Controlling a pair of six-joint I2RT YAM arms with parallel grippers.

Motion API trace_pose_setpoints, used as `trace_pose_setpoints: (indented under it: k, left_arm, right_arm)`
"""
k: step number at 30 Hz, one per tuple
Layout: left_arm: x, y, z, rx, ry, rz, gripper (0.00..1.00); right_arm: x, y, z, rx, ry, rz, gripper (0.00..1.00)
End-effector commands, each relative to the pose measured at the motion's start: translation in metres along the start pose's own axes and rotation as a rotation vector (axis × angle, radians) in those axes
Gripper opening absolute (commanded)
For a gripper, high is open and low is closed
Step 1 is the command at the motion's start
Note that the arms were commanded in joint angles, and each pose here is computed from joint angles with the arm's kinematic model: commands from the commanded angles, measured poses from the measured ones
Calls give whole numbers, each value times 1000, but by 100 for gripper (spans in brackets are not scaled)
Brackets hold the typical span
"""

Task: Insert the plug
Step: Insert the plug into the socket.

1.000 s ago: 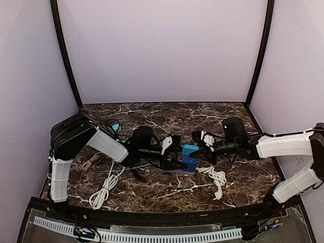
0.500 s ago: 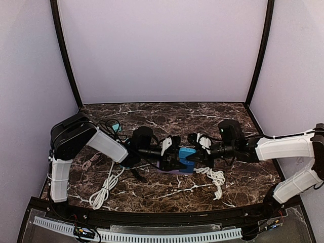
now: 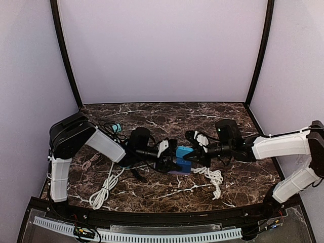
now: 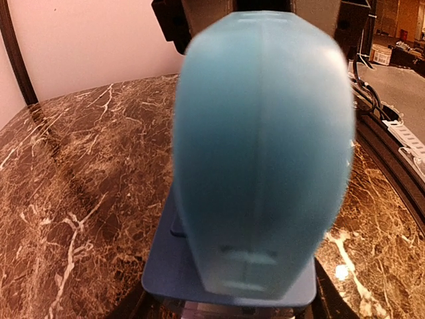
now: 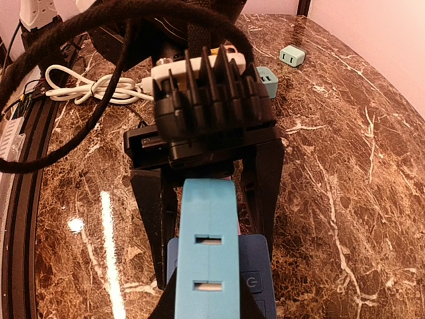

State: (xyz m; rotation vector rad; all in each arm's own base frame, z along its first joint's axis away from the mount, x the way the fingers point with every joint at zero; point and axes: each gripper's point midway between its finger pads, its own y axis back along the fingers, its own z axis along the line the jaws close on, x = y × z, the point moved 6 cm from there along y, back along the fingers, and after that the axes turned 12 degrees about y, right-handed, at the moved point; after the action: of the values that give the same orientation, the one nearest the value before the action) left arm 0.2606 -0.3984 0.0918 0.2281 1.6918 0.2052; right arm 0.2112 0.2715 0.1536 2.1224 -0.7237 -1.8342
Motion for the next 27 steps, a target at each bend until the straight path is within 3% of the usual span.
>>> trace_pose_setpoints:
  k: [1,14,20,25,27]
  left_arm:
    - [-18,15,-8,19,-32,-27,53]
    - [-61,25,-15,49,-22,-149,50]
    - [-69,26,-19,84,-19,-179,29]
    - [-66,25,-18,81,-7,-167,2]
    - [-61,24,-17,72,2,-152,1]
  right_arm:
    - [33,-6,20,-76,-115,132,0]
    - [35,-6,20,-70,-126,138,0]
    - [35,-6,21,-78,-120,132,0]
    - [34,-6,20,-77,-114,130,0]
    - [33,-6,19,-69,-109,131,0]
